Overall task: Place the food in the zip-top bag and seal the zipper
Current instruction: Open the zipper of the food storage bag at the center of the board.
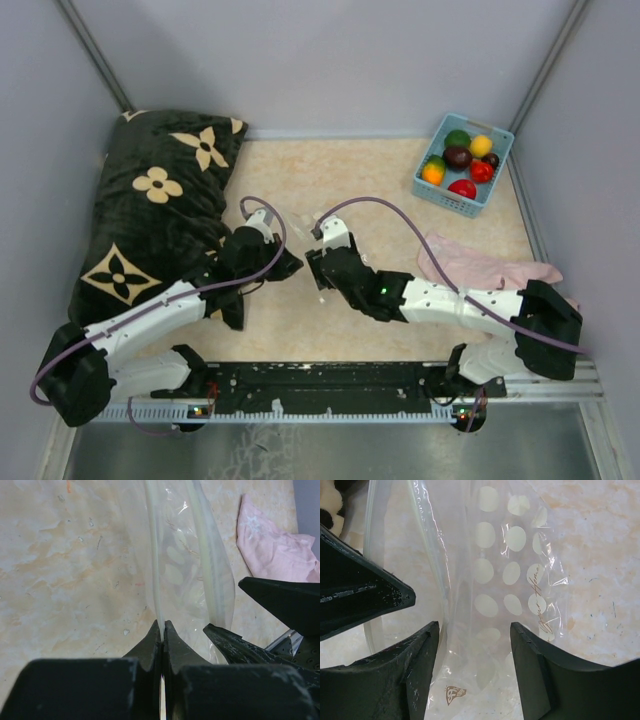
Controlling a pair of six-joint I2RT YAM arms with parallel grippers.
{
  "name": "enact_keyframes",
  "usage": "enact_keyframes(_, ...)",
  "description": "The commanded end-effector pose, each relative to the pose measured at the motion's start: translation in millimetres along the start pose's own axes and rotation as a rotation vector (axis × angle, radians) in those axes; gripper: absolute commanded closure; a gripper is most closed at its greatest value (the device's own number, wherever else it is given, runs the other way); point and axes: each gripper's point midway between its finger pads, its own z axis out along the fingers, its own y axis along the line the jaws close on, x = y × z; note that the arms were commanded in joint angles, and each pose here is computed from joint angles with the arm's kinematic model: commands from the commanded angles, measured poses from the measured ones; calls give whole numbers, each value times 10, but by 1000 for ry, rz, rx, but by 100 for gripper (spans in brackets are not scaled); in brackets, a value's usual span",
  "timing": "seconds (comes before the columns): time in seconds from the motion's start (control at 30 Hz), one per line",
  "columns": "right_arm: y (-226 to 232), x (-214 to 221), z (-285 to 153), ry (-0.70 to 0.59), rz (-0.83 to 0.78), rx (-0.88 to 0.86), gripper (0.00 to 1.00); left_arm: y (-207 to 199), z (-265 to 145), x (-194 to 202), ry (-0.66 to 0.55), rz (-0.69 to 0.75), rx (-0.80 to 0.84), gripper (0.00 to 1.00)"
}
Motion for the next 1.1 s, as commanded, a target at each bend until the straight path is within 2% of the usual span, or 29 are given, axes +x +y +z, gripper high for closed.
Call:
enact_keyframes(0.0,185,-371,19,-77,28,-45,39,-176,-21,-121,-33,1,38,100)
enact_keyframes(0.2,387,-292,66,-40,14,-133,37,-229,-44,-152,-50,0,46,100)
enact_keyframes(0.43,450,-77,38,14,-27,-137,31,-258,-57,-204,-75,-6,44,100)
enact_keyframes(0.77,-13,70,-55,10,-80,133,30,-255,-75,-205,-75,-9,36,100)
enact_keyframes(1.07,-253,-190,-218,-88,-58,212,32,-182,-99,-205,-72,-1,-7,100)
